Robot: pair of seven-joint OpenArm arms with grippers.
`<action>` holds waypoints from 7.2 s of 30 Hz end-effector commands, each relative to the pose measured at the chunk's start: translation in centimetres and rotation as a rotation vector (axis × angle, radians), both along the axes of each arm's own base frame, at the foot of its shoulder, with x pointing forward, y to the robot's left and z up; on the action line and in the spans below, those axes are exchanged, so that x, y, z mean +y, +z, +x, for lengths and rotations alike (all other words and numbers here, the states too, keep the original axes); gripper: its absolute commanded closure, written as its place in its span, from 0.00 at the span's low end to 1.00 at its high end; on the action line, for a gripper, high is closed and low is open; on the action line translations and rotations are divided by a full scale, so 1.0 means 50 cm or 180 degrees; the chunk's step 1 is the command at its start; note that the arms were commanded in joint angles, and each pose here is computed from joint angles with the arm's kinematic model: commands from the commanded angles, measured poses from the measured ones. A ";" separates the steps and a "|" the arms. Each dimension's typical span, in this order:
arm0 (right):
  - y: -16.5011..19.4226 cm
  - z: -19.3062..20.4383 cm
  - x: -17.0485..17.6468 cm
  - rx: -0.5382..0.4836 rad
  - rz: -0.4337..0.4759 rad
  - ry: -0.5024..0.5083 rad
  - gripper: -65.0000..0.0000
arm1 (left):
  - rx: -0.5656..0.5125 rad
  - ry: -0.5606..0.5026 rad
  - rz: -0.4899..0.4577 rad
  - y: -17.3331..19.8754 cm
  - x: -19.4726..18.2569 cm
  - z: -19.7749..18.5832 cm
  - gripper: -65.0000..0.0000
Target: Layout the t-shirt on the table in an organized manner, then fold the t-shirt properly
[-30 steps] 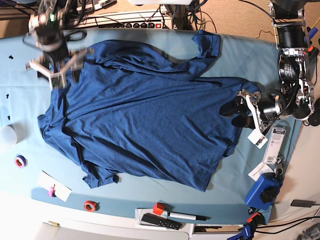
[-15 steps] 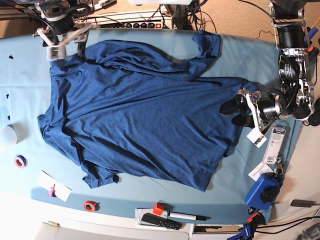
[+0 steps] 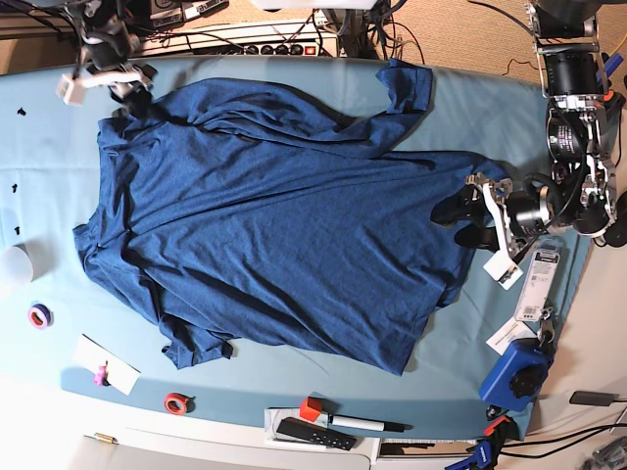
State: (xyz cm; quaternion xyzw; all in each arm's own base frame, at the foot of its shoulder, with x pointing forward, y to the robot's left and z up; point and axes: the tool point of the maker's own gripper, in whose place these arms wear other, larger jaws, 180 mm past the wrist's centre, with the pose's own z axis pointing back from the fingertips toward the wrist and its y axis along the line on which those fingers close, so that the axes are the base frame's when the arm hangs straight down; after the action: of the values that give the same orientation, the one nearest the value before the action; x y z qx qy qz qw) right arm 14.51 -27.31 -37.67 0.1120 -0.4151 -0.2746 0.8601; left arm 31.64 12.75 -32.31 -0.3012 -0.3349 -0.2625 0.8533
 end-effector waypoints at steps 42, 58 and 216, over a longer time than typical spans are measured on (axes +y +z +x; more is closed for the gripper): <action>0.008 -0.002 0.031 0.0054 0.0018 0.0472 1.00 | 0.1143 -0.0219 -0.0604 -0.081 0.005 -0.253 0.44; 0.010 -0.001 0.042 0.0029 0.0129 0.0512 1.00 | 0.1504 -0.0182 -0.0795 -0.125 -0.037 -0.345 0.44; 0.216 0.052 0.147 -0.1219 0.0604 0.1287 1.00 | 0.0388 -0.0284 -0.1017 0.031 -0.049 -0.175 1.00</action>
State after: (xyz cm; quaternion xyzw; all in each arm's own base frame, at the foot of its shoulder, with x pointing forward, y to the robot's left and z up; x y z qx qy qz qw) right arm 16.82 -19.77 -28.12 0.3215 -0.4912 -0.1170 0.8010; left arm 22.27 10.18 -32.12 -0.4600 -0.2850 -0.2181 0.8122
